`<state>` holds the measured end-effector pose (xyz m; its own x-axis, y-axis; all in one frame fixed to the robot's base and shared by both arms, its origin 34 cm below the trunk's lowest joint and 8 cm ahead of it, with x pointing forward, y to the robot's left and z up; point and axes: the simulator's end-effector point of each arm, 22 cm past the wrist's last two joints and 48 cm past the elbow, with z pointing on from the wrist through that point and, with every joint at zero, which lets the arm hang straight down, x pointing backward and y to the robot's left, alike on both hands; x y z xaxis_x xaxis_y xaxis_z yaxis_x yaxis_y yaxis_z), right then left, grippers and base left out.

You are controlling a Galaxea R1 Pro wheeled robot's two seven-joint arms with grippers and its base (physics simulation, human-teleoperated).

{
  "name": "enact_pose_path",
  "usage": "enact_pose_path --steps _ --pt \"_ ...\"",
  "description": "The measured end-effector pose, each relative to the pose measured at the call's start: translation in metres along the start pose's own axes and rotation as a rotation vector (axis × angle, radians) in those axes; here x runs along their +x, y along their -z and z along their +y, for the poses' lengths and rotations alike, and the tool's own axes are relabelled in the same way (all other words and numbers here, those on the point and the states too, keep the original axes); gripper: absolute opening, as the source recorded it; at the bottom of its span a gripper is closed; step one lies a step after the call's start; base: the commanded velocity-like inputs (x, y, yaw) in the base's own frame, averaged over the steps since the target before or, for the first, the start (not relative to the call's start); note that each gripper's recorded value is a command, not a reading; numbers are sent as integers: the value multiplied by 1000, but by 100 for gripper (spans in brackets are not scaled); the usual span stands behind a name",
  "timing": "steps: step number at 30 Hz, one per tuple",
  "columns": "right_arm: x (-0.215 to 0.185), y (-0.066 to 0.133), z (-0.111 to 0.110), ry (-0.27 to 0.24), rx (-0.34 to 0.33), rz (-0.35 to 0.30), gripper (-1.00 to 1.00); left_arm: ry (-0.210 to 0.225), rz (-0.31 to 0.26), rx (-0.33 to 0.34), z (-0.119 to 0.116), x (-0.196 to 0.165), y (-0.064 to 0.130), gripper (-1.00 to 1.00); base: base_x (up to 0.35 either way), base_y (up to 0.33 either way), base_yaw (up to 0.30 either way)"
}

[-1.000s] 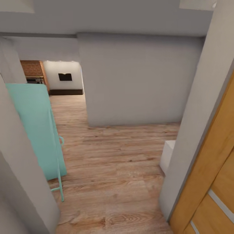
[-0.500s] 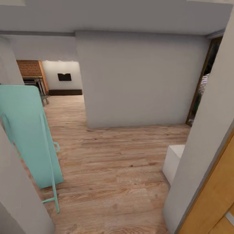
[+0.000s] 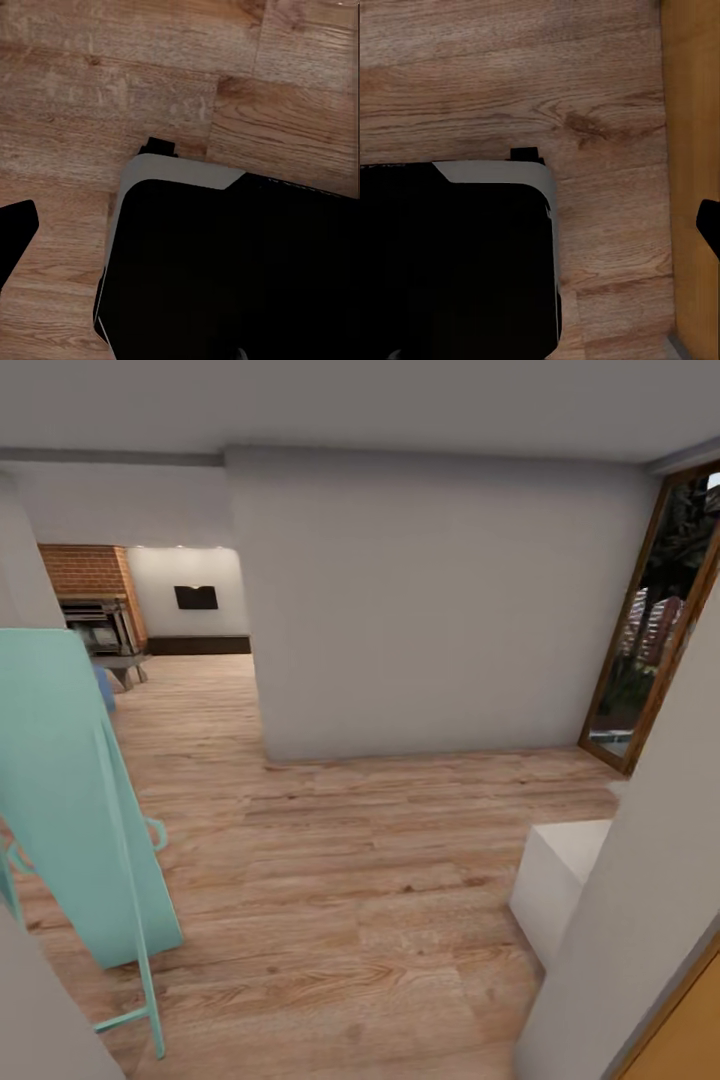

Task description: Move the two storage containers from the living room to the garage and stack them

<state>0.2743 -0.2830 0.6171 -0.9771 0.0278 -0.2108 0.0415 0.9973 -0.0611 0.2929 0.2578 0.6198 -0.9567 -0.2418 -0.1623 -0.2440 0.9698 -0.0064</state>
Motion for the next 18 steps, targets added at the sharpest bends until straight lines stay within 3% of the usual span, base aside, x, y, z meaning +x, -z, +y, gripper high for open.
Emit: enact_pose_path --steps 18 --pt "0 0 0 10 0 2 100 1 -9 1 -1 -2 0 100 324 0 0"
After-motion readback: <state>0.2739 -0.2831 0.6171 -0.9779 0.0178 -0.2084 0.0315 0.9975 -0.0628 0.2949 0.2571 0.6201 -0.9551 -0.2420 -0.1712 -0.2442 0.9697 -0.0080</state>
